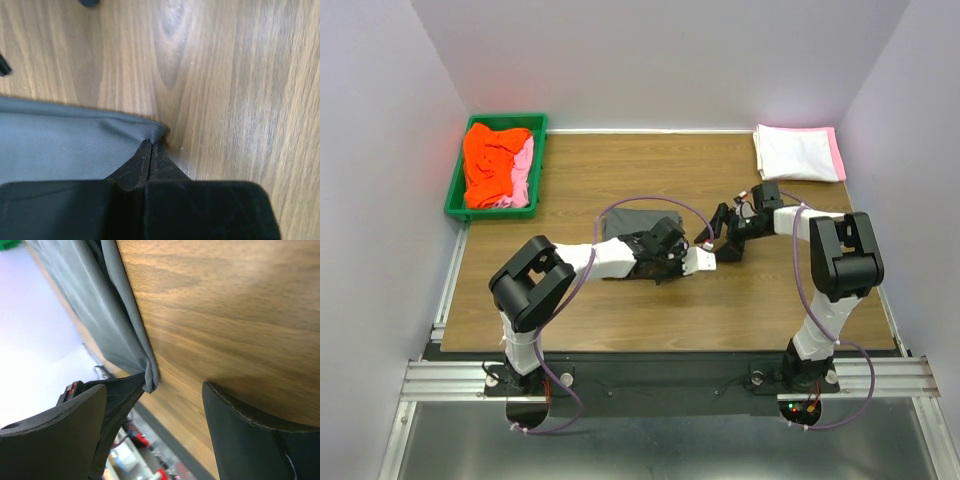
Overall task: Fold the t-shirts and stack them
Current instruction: Neatly place the folded tshirt to the corner
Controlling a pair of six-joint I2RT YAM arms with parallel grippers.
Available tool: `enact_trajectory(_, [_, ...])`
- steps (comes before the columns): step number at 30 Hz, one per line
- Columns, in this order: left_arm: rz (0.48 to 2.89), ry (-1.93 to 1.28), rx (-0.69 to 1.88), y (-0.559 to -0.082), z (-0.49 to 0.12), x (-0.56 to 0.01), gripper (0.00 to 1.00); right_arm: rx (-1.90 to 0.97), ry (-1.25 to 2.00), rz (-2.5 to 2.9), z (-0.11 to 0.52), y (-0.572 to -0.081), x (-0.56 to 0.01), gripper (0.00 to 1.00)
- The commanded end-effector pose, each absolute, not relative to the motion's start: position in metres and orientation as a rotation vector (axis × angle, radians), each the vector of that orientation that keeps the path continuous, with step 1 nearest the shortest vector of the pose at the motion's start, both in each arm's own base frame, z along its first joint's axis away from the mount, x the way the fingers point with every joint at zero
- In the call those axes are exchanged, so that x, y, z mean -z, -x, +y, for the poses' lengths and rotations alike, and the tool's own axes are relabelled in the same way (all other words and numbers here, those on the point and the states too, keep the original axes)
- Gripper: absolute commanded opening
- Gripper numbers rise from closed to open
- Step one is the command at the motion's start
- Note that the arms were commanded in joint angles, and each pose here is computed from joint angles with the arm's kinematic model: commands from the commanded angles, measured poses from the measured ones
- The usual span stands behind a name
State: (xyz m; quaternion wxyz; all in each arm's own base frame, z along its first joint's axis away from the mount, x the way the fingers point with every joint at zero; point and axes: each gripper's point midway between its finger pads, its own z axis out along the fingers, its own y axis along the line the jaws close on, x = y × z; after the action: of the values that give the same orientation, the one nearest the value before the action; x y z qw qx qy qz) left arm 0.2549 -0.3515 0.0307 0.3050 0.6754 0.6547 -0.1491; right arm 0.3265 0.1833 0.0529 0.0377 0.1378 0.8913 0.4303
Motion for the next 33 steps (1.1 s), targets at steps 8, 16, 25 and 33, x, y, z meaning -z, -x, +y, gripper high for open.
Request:
enact_trajectory(8, [1.673,-1.561,0.586,-0.273,-0.391,-0.121,0.00,-1.420,-0.580,2.505,0.213,-0.363,-0.067,0.82])
enact_trajectory(16, [1.654,-1.511,0.622,-0.282,-0.404,-0.142,0.00,-1.283,-0.684,2.492,0.213,-0.376,-0.043,0.65])
enact_trajectory(25, [1.665,-1.512,0.631,-0.286,-0.410,-0.139,0.00,-1.272,-0.742,2.448,0.226,-0.406,-0.026,0.56])
enact_trajectory(33, [1.671,-1.511,0.618,-0.291,-0.412,-0.136,0.00,-1.281,-0.741,2.425,0.237,-0.412,-0.021,0.45])
